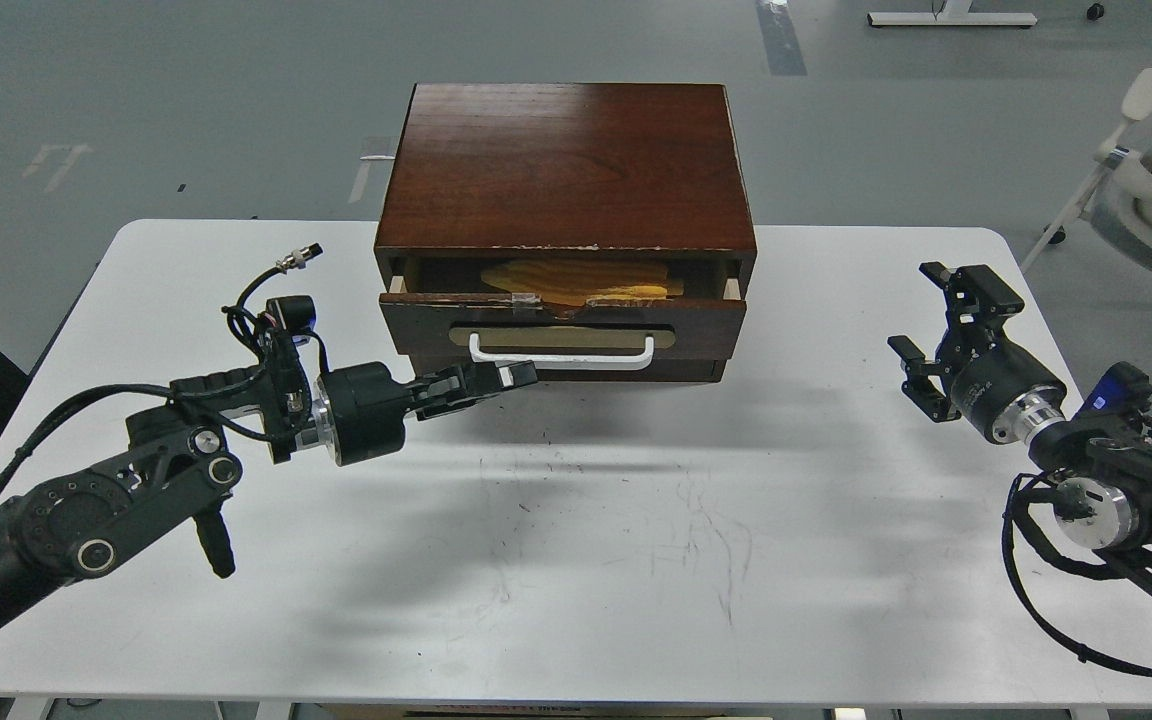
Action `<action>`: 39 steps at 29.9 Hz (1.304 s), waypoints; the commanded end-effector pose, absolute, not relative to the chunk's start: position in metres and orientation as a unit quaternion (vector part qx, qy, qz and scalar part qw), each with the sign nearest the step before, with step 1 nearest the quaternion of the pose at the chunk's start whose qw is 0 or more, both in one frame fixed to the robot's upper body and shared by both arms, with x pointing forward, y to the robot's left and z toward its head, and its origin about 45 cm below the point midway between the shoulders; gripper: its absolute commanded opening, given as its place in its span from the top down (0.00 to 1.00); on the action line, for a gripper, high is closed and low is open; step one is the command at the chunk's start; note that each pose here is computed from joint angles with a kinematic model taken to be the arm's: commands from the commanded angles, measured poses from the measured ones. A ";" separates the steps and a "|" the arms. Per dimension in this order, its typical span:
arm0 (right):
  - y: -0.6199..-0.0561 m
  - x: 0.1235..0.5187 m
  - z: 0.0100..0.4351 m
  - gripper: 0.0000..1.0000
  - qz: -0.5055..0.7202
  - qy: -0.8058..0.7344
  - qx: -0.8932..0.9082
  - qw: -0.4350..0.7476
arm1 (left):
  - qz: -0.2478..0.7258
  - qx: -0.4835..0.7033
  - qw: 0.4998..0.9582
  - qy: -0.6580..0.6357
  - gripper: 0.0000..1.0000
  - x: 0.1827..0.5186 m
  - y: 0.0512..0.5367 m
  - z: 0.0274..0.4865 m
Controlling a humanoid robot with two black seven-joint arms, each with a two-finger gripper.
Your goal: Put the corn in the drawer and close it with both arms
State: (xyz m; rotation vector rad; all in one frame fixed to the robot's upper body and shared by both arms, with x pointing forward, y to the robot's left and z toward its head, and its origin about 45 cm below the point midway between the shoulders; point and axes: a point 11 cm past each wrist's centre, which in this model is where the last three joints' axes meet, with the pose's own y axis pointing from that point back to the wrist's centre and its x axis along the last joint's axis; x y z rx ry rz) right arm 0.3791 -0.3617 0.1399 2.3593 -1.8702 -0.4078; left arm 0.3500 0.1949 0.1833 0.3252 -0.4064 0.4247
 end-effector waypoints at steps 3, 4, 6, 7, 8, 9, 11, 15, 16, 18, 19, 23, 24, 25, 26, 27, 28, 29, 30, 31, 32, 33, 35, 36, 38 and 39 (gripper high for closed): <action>-0.363 0.376 0.137 0.04 -0.138 -0.616 0.774 0.053 | 0.222 0.167 0.940 -0.198 1.00 0.363 0.196 0.180; -0.364 0.376 0.137 0.04 -0.137 -0.616 0.774 0.054 | 0.225 0.168 0.940 -0.195 1.00 0.366 0.196 0.179; -0.364 0.376 0.136 0.04 -0.138 -0.616 0.773 0.054 | 0.229 0.171 0.939 -0.193 1.00 0.369 0.196 0.176; -0.364 0.376 0.136 0.04 -0.138 -0.616 0.773 0.054 | 0.231 0.172 0.938 -0.192 1.00 0.370 0.196 0.175; -0.364 0.376 0.136 0.04 -0.138 -0.616 0.773 0.054 | 0.232 0.173 0.938 -0.192 1.00 0.371 0.196 0.175; -0.364 0.376 0.137 0.04 -0.138 -0.617 0.773 0.054 | 0.234 0.174 0.937 -0.191 1.00 0.372 0.197 0.174; -0.364 0.376 0.137 0.04 -0.138 -0.617 0.773 0.054 | 0.240 0.177 0.935 -0.192 1.00 0.375 0.200 0.174; -0.364 0.376 0.136 0.04 -0.138 -0.617 0.773 0.054 | 0.248 0.177 0.932 -0.197 1.00 0.384 0.202 0.180; -0.364 0.376 0.136 0.04 -0.138 -0.616 0.773 0.054 | 0.253 0.173 0.932 -0.193 1.00 0.385 0.202 0.181; -0.364 0.376 0.136 0.04 -0.138 -0.616 0.773 0.054 | 0.259 0.167 0.933 -0.188 1.00 0.386 0.203 0.182; -0.364 0.376 0.136 0.04 -0.138 -0.616 0.773 0.054 | 0.260 0.165 0.933 -0.188 1.00 0.387 0.202 0.184; -0.364 0.376 0.136 0.04 -0.138 -0.616 0.773 0.054 | 0.251 0.165 0.936 -0.182 1.00 0.384 0.200 0.182; -0.364 0.375 0.136 0.04 -0.138 -0.616 0.773 0.055 | 0.247 0.165 0.937 -0.182 1.00 0.382 0.199 0.182; -0.364 0.375 0.136 0.04 -0.138 -0.616 0.773 0.055 | 0.246 0.166 0.938 -0.180 1.00 0.381 0.200 0.181; -0.364 0.375 0.136 0.04 -0.138 -0.616 0.773 0.055 | 0.239 0.169 0.940 -0.174 1.00 0.377 0.202 0.178; -0.364 0.375 0.136 0.04 -0.138 -0.616 0.773 0.055 | 0.233 0.167 0.942 -0.172 1.00 0.374 0.201 0.179; -0.364 0.375 0.136 0.04 -0.138 -0.617 0.773 0.055 | 0.227 0.166 0.944 -0.171 1.00 0.372 0.201 0.180; -0.364 0.375 0.136 0.04 -0.138 -0.617 0.773 0.055 | 0.215 0.166 0.948 -0.166 1.00 0.365 0.203 0.181; -0.364 0.375 0.136 0.04 -0.137 -0.617 0.773 0.055 | 0.208 0.166 0.951 -0.161 1.00 0.357 0.207 0.181; -0.364 0.375 0.136 0.04 -0.137 -0.617 0.773 0.055 | 0.203 0.166 0.952 -0.158 1.00 0.354 0.208 0.181; -0.364 0.375 0.136 0.04 -0.138 -0.617 0.773 0.055 | 0.194 0.159 0.956 -0.155 1.00 0.348 0.209 0.186; -0.364 0.375 0.136 0.04 -0.138 -0.617 0.773 0.055 | 0.192 0.154 0.957 -0.156 1.00 0.346 0.209 0.190; -0.362 0.376 0.136 0.04 -0.139 -0.616 0.774 0.054 | 0.191 0.135 0.960 -0.155 1.00 0.341 0.211 0.205; -0.362 0.377 0.137 0.04 -0.138 -0.616 0.774 0.052 | 0.194 0.116 0.963 -0.148 1.00 0.336 0.214 0.217; -0.363 0.377 0.138 0.04 -0.137 -0.617 0.773 0.051 | 0.204 0.076 0.967 -0.130 1.00 0.332 0.215 0.238; -0.363 0.377 0.138 0.04 -0.137 -0.617 0.773 0.050 | 0.216 0.047 0.968 -0.115 1.00 0.332 0.219 0.253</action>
